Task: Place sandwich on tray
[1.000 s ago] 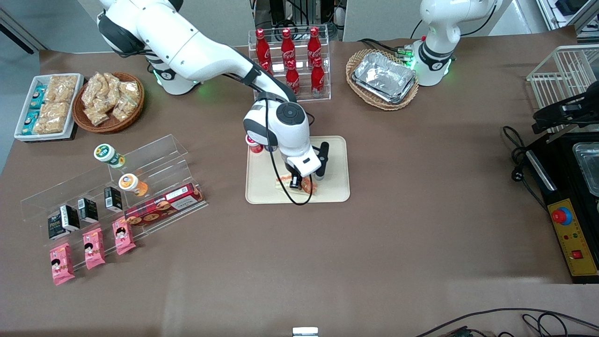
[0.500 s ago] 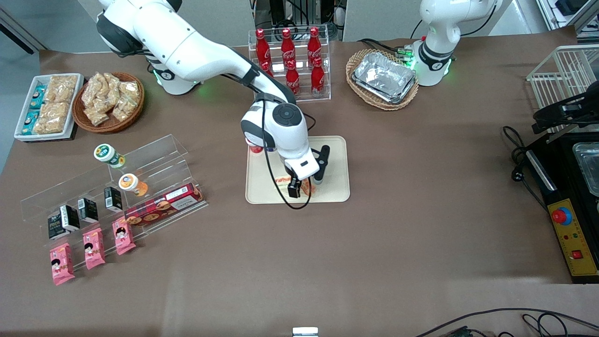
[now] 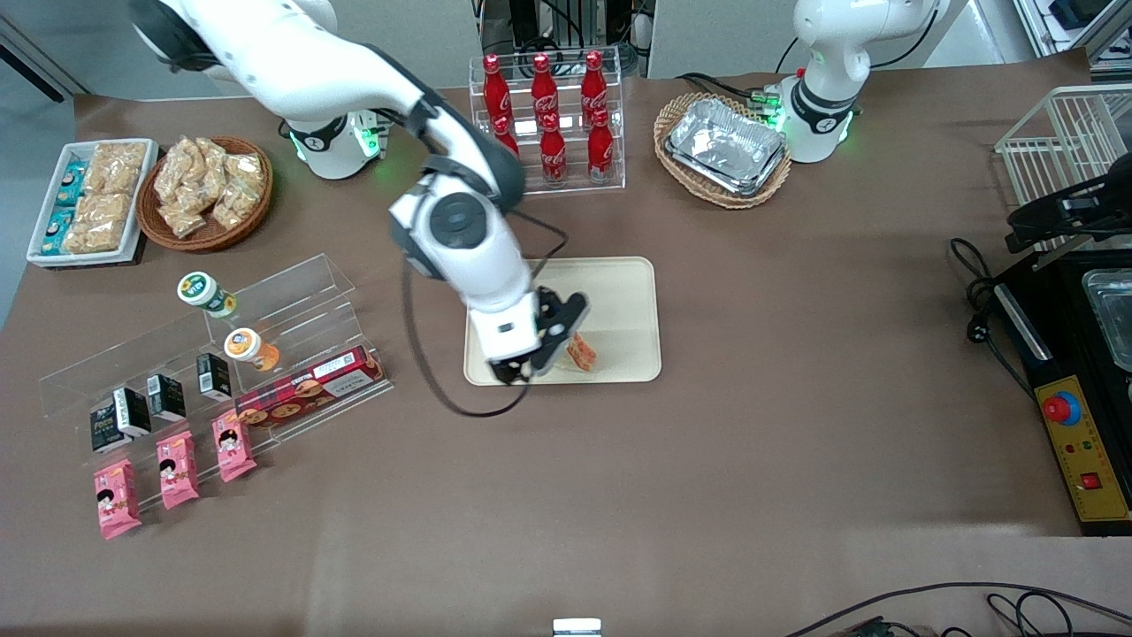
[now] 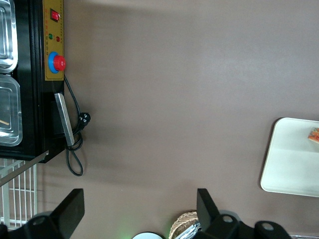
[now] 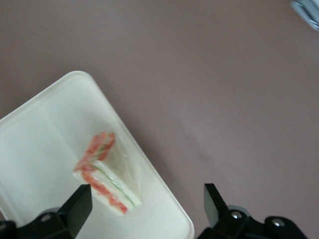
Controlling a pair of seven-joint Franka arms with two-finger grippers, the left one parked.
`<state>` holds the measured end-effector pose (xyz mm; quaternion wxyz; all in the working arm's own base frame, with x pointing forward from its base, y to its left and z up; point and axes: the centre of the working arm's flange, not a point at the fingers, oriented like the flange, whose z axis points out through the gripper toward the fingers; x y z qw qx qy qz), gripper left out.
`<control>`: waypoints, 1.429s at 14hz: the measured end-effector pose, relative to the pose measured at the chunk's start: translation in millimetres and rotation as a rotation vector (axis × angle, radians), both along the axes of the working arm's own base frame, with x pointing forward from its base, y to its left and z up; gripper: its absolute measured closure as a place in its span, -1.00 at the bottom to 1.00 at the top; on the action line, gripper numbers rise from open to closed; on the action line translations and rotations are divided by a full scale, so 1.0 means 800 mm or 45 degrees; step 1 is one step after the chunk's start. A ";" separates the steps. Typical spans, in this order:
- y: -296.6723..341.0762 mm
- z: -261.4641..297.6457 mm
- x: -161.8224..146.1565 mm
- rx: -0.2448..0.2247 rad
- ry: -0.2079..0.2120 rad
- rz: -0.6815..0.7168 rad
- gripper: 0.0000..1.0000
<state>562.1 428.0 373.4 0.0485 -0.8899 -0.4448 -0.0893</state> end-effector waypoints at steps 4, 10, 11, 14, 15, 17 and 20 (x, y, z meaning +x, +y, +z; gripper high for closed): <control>-0.097 0.057 0.043 -0.015 0.032 -0.174 -1.00; -0.251 0.131 0.082 -0.029 0.064 -0.436 -1.00; -0.285 0.142 0.086 -0.018 0.087 -0.499 -1.00; -0.385 0.177 0.090 0.012 0.143 -0.686 -1.00; -0.415 0.190 0.084 0.007 0.167 -0.760 -1.00; -0.473 0.216 0.066 -0.023 0.235 -0.906 -1.00; -0.547 0.249 0.033 -0.065 0.310 -1.053 -1.00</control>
